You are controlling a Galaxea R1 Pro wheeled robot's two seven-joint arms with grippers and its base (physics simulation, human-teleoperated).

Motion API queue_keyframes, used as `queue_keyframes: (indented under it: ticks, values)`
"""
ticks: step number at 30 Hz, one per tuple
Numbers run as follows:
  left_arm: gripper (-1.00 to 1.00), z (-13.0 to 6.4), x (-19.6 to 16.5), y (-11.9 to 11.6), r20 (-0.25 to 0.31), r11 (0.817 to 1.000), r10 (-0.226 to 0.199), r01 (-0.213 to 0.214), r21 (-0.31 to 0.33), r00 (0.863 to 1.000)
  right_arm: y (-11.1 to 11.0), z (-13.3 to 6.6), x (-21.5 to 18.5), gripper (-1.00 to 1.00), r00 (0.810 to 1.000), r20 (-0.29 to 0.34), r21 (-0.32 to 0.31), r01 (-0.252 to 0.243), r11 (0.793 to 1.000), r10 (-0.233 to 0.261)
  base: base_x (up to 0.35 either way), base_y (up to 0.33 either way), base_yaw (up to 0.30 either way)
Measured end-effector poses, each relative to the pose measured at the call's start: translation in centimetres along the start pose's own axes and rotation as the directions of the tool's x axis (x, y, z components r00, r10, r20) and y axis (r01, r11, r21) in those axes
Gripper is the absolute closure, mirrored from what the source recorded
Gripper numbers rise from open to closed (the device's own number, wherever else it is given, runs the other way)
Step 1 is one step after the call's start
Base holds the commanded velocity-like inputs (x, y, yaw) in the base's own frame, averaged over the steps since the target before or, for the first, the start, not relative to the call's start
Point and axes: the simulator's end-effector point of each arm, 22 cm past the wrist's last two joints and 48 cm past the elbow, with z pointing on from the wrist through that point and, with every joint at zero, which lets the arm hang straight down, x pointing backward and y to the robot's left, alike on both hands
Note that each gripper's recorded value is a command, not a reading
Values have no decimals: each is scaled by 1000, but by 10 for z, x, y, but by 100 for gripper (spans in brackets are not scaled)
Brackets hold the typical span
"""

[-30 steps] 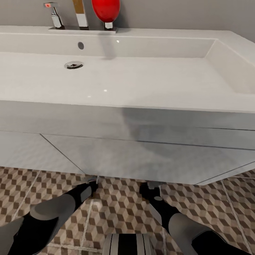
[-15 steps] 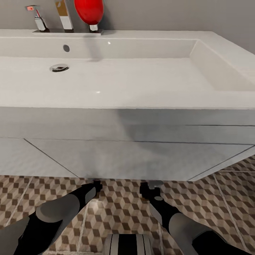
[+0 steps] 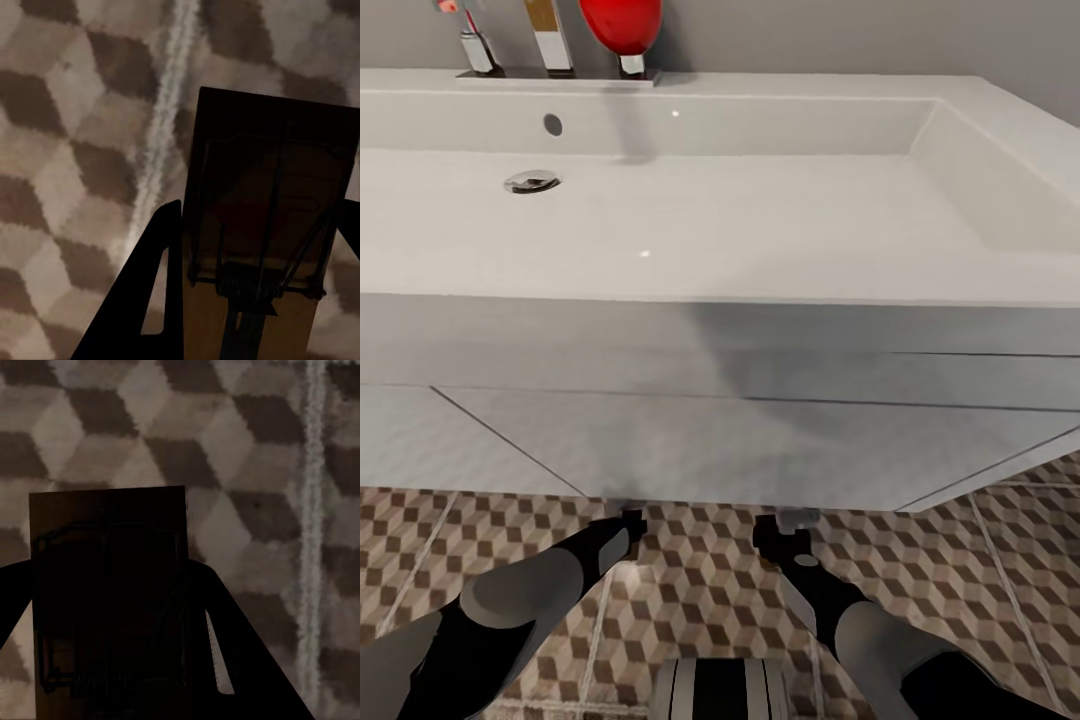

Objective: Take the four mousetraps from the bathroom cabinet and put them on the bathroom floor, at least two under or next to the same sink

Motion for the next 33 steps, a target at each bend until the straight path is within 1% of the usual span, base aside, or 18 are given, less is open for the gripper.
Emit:
queue_keyframes:
  ticks: [9,14,16,20,21,23,26,28,33]
  values:
    - [100,5,7,0,-14,1000,2,-2,-2,1000,-2,4,8,100,1000,-13,2,0,1000,0,0,0,76]
    - [100,8,10,1,-20,1000,3,-3,-7,1000,0,5,9,100,1000,-16,-1,0,1000,0,0,0,76]
    - [100,9,6,1,-15,1000,2,-2,-8,1000,2,6,4,100,1000,-5,-5,-2,1000,2,0,0,76]
    - [100,5,-39,-7,37,1000,-5,5,3,999,8,9,-19,100,999,38,-16,-12,1000,13,0,0,76]
    - [100,5,-43,-9,43,1000,1,-1,5,999,9,10,-26,100,999,49,-18,-16,1000,16,0,0,76]
    - [100,5,-44,-11,45,1000,12,-13,7,999,9,11,-34,100,998,64,-19,-20,1000,21,0,0,76]
    - [100,6,-44,-17,43,1000,5,-6,18,999,7,12,-38,100,997,74,-18,-24,1000,25,0,0,76]
    - [100,6,-45,-20,45,1000,11,-12,20,999,7,13,-40,100,997,77,-17,-26,1000,27,0,0,76]
    - [100,7,-46,-26,45,999,3,-5,38,999,1,15,-50,100,995,96,14,-34,999,32,0,0,39]
